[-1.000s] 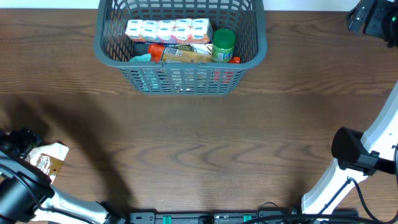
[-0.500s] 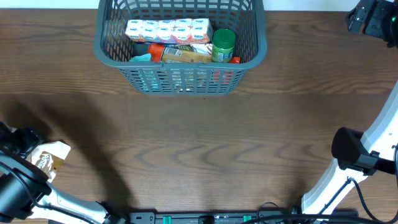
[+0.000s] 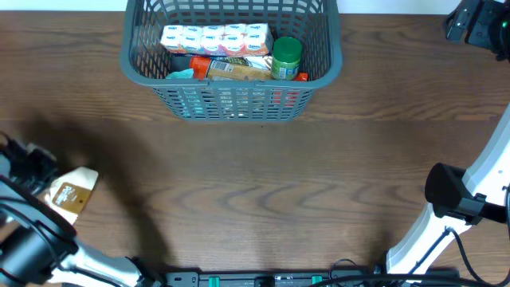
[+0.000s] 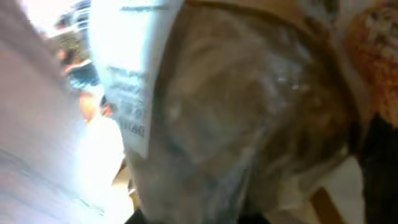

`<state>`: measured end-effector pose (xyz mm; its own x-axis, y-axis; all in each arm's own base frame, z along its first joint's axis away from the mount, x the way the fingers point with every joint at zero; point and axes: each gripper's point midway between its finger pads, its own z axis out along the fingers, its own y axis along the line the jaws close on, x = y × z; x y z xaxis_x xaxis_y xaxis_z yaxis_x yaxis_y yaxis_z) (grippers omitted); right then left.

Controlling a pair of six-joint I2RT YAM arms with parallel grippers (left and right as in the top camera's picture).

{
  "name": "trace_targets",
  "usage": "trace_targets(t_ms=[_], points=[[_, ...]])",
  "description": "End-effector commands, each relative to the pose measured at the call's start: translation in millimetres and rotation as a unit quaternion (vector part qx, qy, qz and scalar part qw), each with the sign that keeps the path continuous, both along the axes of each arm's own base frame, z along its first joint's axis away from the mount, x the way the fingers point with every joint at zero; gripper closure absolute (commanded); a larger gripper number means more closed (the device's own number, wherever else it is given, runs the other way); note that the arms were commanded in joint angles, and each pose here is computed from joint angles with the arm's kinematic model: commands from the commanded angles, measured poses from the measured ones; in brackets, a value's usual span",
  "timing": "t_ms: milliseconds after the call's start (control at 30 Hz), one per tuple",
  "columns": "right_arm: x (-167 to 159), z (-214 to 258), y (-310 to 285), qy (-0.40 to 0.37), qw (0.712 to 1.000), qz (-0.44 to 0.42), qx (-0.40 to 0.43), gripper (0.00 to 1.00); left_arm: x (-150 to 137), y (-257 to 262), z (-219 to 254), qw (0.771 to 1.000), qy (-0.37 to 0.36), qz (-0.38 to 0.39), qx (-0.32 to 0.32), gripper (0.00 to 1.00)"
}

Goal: Pack container
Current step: 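Grasp the gold-and-clear bread bag with the left gripper and lift, then carry the bread bag to the basket and drop it inside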

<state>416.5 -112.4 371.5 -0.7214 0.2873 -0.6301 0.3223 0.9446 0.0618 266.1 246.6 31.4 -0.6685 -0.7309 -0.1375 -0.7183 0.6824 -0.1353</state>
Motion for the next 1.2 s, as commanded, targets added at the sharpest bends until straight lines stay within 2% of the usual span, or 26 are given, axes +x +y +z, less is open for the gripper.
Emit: trace_targets(t_ms=[0,233,300,400,533,600,700,767,900,967,1067,1167], points=[[1.9,-4.5,-2.1,0.005,1.000,0.000,0.004,0.01,26.0,-18.3,58.0,0.997,-0.060,-0.034,0.033,0.94],[4.0,-2.8,-2.7,0.000,1.000,0.000,0.002,0.01,53.0,-71.1,178.1,0.981,-0.150,-0.085,0.089,0.94],[4.1,-2.8,-2.6,0.000,1.000,0.000,0.002,0.01,61.7,-89.4,220.6,0.970,-0.187,-0.112,0.111,0.94],[5.0,-2.0,-2.8,-0.003,1.000,0.000,0.001,0.01,78.9,-121.9,280.5,0.942,-0.248,-0.172,0.146,0.94],[5.3,-1.7,-2.9,-0.004,1.000,0.000,0.001,0.01,99.0,-171.3,345.1,0.883,-0.312,-0.282,0.207,0.94],[5.2,-1.7,-2.9,-0.004,1.000,0.000,0.001,0.01,106.5,-190.0,365.4,0.846,-0.321,-0.338,0.258,0.94],[5.2,-1.7,-2.9,-0.004,1.000,0.000,0.001,0.01,121.0,-232.0,381.5,0.758,-0.333,-0.458,0.323,0.94],[5.2,-1.8,-2.9,-0.003,1.000,0.000,0.001,0.01,128.6,-259.5,381.3,0.690,-0.327,-0.539,0.355,0.94],[4.5,-2.4,-2.5,-0.002,1.000,0.000,0.002,0.01,146.6,-311.3,368.2,0.532,-0.299,-0.678,0.410,0.94],[4.3,-2.6,-2.4,-0.001,1.000,0.000,0.002,0.01,158.6,-333.0,360.0,0.474,-0.292,-0.714,0.424,0.94],[4.3,-2.6,-2.4,-0.001,1.000,0.000,0.002,0.01,181.0,-362.4,346.4,0.427,-0.296,-0.738,0.432,0.94],[3.6,-3.3,-1.8,0.001,1.000,0.001,0.004,0.01,204.9,-382.7,324.6,0.406,-0.294,-0.751,0.429,0.94]])
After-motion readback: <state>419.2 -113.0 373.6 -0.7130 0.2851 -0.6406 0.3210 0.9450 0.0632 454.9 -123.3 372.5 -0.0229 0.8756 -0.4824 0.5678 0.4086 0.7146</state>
